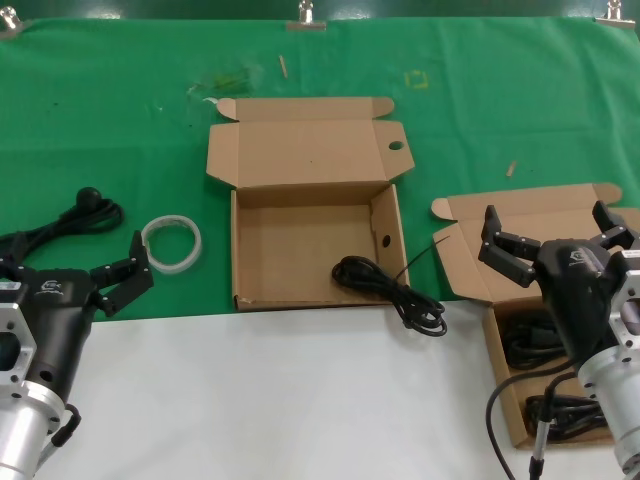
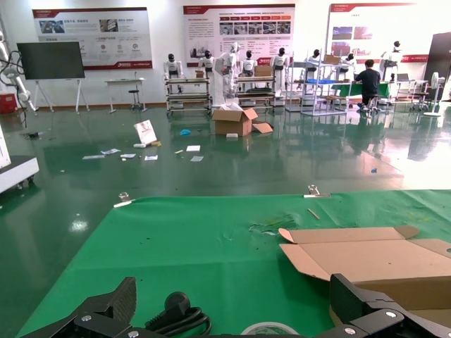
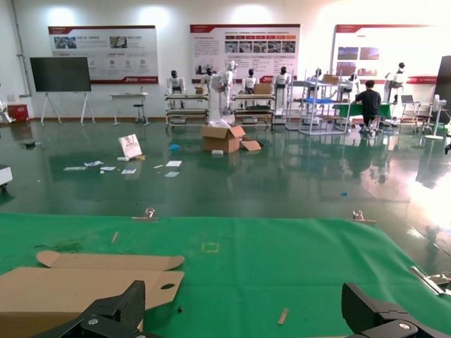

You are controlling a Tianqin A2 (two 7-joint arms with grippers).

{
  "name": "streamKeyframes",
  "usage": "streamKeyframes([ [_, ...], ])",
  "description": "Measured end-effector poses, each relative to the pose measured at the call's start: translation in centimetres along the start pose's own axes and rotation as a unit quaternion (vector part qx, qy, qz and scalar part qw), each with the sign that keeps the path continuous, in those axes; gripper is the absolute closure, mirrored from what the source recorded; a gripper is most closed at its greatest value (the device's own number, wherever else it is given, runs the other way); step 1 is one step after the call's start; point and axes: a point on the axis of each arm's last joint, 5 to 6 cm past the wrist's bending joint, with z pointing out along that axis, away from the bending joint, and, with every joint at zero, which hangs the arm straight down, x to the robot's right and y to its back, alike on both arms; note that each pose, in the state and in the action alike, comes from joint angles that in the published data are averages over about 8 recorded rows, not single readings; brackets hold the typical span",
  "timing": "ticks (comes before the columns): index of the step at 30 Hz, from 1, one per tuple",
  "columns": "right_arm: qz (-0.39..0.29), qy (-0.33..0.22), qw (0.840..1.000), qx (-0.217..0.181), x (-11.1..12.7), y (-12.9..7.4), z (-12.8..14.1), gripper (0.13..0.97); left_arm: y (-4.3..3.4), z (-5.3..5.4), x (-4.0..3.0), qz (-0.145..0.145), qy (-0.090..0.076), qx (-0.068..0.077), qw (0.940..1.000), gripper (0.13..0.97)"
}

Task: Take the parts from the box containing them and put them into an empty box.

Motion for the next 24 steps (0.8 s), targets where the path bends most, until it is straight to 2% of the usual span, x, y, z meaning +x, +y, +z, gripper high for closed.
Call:
streamKeyframes([
  [24, 0.0, 0.0, 1.0, 0.0, 0.0, 0.0, 0.0, 0.13, 0.0, 0.0, 0.0, 0.0, 0.0, 0.0, 1.0, 0.132],
])
